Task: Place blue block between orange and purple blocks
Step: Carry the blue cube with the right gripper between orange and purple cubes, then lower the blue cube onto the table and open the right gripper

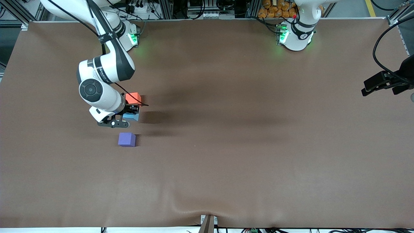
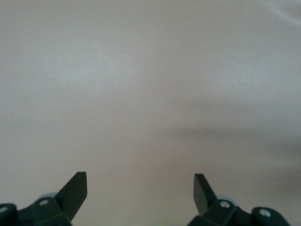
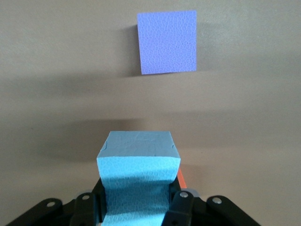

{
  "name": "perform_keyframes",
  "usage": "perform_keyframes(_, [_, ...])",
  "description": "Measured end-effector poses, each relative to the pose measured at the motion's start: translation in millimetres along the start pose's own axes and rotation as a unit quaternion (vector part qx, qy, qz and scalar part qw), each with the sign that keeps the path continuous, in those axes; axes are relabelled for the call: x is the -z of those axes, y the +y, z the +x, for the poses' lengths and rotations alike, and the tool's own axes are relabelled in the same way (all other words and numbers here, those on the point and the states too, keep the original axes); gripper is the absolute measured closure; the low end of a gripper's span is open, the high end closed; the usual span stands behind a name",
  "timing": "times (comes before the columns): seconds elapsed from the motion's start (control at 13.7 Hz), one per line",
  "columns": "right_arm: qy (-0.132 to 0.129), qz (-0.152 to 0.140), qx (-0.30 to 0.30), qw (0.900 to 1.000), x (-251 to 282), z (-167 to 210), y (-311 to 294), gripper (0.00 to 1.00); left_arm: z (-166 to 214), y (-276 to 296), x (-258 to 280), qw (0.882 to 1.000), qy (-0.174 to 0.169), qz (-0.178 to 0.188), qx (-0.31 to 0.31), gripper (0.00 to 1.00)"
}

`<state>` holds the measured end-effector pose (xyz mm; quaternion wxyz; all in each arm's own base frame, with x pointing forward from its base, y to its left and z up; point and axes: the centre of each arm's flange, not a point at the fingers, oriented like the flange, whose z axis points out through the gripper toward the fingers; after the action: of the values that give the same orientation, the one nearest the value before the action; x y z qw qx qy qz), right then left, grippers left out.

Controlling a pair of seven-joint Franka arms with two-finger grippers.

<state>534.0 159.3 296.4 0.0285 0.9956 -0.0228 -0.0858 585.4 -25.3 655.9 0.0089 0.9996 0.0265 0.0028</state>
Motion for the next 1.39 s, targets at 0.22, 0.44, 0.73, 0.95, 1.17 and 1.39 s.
perform_keyframes(0.22, [0.013, 0.006, 0.013, 1.0, -13, 0, 9, 0.48, 0, 0, 1, 1.0, 0.0, 0.0, 0.0, 0.0])
perform_keyframes(0.44, [0.017, 0.008, 0.017, 1.0, -28, -3, 16, 0.48, -1, -1, 2, 1.0, 0.002, 0.0, 0.001, 0.0])
perform_keyframes(0.73, [0.023, 0.013, 0.006, 1.0, -51, 8, 33, 0.48, -21, -1, 16, 1.0, 0.006, 0.01, 0.005, 0.0])
perform_keyframes(0.95, [0.029, 0.016, 0.004, 0.999, -76, 15, 35, 0.48, -45, 0, 23, 1.0, 0.003, 0.016, 0.006, 0.0])
perform_keyframes(1.17, [0.028, 0.017, 0.005, 0.999, -87, 17, 33, 0.48, -56, -3, 23, 1.0, 0.001, 0.017, 0.008, 0.0])
perform_keyframes(1.39, [0.028, 0.017, 0.005, 0.999, -87, 17, 33, 0.46, -55, -4, 18, 1.0, -0.004, 0.018, 0.008, 0.0])
